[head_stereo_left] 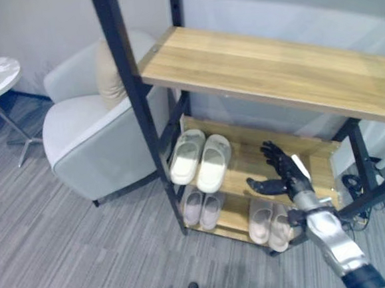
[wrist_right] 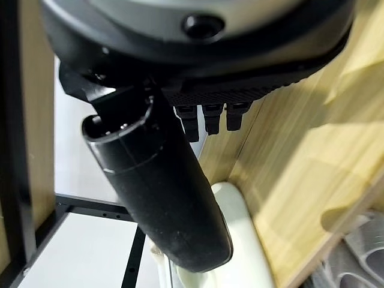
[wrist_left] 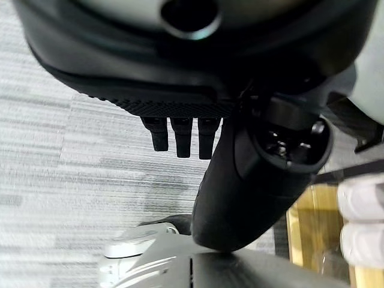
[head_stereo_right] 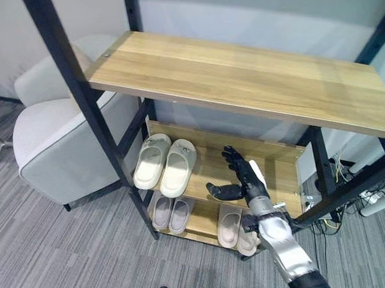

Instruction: Arrange the slippers neatly on the shoe rack.

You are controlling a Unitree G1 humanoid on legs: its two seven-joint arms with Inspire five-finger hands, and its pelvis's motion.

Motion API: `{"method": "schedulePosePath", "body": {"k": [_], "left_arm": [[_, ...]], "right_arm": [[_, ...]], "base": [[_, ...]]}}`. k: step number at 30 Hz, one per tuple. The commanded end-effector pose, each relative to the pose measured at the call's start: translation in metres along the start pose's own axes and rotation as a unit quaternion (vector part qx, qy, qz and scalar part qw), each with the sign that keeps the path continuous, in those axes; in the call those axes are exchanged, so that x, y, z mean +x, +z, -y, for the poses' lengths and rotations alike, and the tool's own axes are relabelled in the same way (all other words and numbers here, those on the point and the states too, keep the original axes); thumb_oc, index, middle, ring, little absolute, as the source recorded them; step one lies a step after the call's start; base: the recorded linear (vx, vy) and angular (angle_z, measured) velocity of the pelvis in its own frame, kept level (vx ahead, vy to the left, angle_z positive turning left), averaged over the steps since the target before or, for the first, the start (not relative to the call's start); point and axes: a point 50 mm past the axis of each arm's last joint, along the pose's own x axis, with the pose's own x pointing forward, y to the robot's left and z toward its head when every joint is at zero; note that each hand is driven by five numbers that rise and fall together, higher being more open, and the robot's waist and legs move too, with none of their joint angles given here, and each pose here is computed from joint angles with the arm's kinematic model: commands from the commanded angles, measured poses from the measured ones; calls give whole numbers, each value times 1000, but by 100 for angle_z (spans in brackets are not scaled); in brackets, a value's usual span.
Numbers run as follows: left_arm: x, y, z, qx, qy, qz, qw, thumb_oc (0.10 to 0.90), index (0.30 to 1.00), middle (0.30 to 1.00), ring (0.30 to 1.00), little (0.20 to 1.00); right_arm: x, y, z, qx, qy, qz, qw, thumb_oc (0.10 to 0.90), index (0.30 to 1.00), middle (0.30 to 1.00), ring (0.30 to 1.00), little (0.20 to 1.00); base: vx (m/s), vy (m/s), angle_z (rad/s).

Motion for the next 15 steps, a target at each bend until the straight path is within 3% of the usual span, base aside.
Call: {"method": "schedulePosePath", "body": {"k": [1, 9, 15], "left_arm": [[1, 18, 31, 29, -65, 27, 997, 800, 900, 900, 900, 900], [2, 28, 38, 37, -89, 42, 995, 800, 900, 900, 900, 900], [2, 33, 40, 52, -95, 53, 993, 800, 900, 900, 900, 900]], "right_arm": [[-7, 60, 8, -37, 54, 158, 985, 800, 900, 900, 900, 900], [-41, 21, 0, -84, 109, 64, 988, 800, 900, 900, 900, 900], [-61, -39, 7, -160, 105, -73, 979, 800, 900, 900, 900, 900]], "base": [[-21, -65, -3], [-22, -45, -10], [-23, -41, -14]]}}
